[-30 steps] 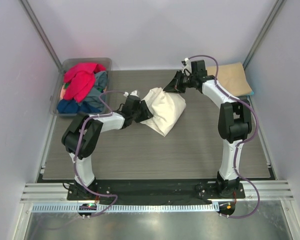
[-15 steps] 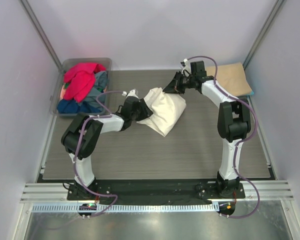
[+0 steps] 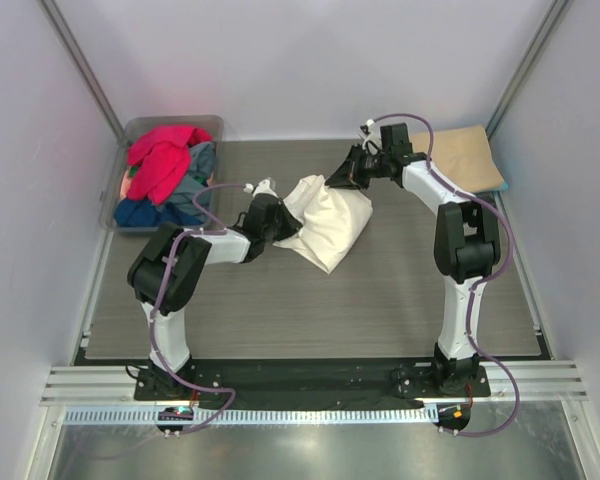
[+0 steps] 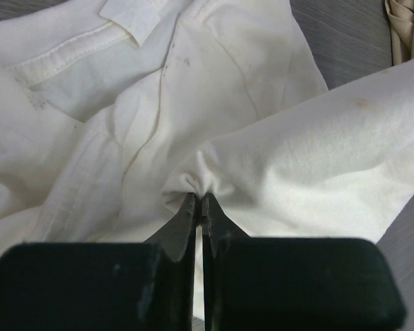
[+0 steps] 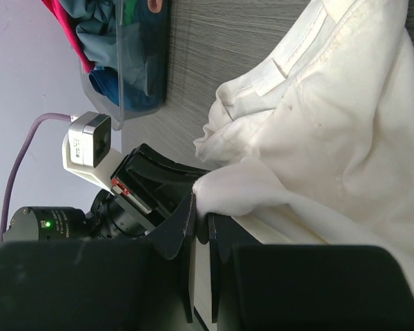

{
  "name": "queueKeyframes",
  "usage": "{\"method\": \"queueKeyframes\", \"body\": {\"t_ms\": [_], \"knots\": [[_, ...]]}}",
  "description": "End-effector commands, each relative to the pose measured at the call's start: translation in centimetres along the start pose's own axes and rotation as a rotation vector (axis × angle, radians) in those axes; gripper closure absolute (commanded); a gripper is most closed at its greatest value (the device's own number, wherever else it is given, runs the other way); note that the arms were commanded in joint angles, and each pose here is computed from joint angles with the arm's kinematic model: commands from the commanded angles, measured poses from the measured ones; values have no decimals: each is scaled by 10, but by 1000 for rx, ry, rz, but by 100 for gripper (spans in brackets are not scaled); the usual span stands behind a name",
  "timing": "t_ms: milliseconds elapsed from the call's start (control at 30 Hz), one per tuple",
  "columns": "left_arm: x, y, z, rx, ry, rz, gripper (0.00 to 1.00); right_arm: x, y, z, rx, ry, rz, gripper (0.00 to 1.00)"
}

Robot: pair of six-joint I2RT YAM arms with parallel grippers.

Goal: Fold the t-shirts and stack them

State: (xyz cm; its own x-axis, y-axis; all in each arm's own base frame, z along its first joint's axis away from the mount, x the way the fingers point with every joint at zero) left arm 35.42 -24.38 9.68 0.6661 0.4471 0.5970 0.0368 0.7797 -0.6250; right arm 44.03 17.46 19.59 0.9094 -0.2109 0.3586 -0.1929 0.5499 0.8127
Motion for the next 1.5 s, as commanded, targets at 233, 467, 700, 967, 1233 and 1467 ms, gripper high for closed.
{"method": "queueKeyframes", "body": {"t_ms": [233, 467, 700, 967, 1233, 1467], "knots": [[45, -30, 70, 138, -74, 47, 100, 9, 11, 12, 49, -17, 45, 99], [59, -38, 108, 166, -116, 43, 100, 20, 17, 9, 60, -7, 36, 99], [82, -49, 123, 191, -179, -26, 100, 32, 30, -8, 81, -2, 54, 99], [117, -39, 104, 202, -168, -75, 100, 55, 25, -34, 100, -22, 54, 99], [135, 1, 44, 264, -102, -73, 100, 66, -13, -72, 87, -17, 1, 99], [170, 34, -12, 348, -64, -80, 94, 82, -25, -93, 136, -65, 20, 20]]}}
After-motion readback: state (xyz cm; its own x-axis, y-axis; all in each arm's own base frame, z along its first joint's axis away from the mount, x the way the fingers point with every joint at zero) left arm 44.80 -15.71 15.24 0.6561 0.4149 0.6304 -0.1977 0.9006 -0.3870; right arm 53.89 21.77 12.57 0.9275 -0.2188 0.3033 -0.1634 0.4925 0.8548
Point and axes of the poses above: each gripper's point midway between its finger pads, its own z axis back along the fingers, its own y axis along the line the jaws close on, x = y × z, the point moved 9 cm from there along z, back along the fingers, and after that the axes turned 1 degree about z, right-handed, at the moved point
